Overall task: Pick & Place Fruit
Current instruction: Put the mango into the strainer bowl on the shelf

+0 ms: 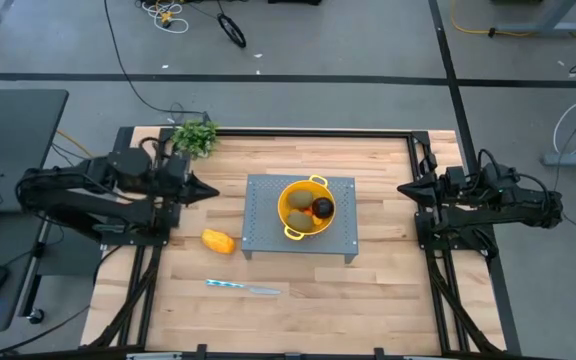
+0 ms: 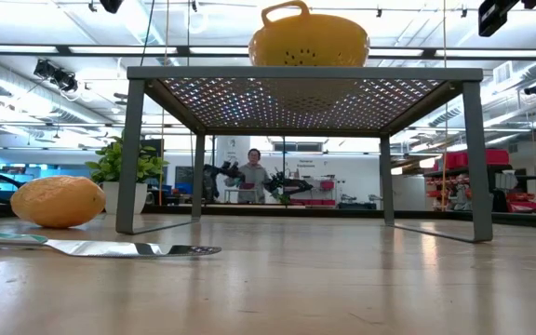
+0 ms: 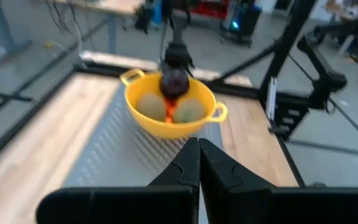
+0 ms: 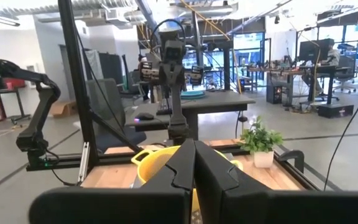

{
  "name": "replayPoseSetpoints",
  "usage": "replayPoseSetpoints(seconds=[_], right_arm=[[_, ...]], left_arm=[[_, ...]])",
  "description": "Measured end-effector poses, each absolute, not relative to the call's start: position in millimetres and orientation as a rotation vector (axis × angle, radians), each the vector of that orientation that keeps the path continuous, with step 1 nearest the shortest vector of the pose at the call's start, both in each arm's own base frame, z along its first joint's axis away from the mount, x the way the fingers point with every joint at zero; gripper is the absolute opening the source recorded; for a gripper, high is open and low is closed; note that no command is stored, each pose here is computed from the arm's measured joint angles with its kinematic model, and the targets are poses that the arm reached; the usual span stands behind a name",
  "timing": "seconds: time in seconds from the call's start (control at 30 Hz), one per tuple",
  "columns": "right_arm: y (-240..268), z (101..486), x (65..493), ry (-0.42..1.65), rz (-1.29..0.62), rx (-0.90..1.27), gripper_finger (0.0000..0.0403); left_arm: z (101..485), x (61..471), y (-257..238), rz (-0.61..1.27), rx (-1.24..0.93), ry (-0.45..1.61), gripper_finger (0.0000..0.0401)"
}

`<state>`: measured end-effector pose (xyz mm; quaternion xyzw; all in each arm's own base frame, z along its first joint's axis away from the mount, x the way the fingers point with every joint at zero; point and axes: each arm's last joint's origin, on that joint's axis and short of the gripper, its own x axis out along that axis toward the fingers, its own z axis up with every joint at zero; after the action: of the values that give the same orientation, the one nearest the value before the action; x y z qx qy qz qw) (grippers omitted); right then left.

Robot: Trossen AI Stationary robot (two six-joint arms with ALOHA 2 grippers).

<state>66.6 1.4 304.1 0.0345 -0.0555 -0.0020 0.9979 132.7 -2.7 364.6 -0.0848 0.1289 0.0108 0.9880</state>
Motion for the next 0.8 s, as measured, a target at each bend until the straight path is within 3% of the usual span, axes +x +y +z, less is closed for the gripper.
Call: replayPoseSetpoints(seconds=[0.47, 0.8], right_arm=[[1, 303, 67, -0.104, -0.004, 0.075, 0.0015], [1, 303, 67, -0.097, -0.003, 0.102, 0.0015]], left_arm=[[332, 184, -13, -0.132, -0.227, 0.519, 0.0002], [318, 188, -38, -0.227, -0.249, 0.665, 0.0002]])
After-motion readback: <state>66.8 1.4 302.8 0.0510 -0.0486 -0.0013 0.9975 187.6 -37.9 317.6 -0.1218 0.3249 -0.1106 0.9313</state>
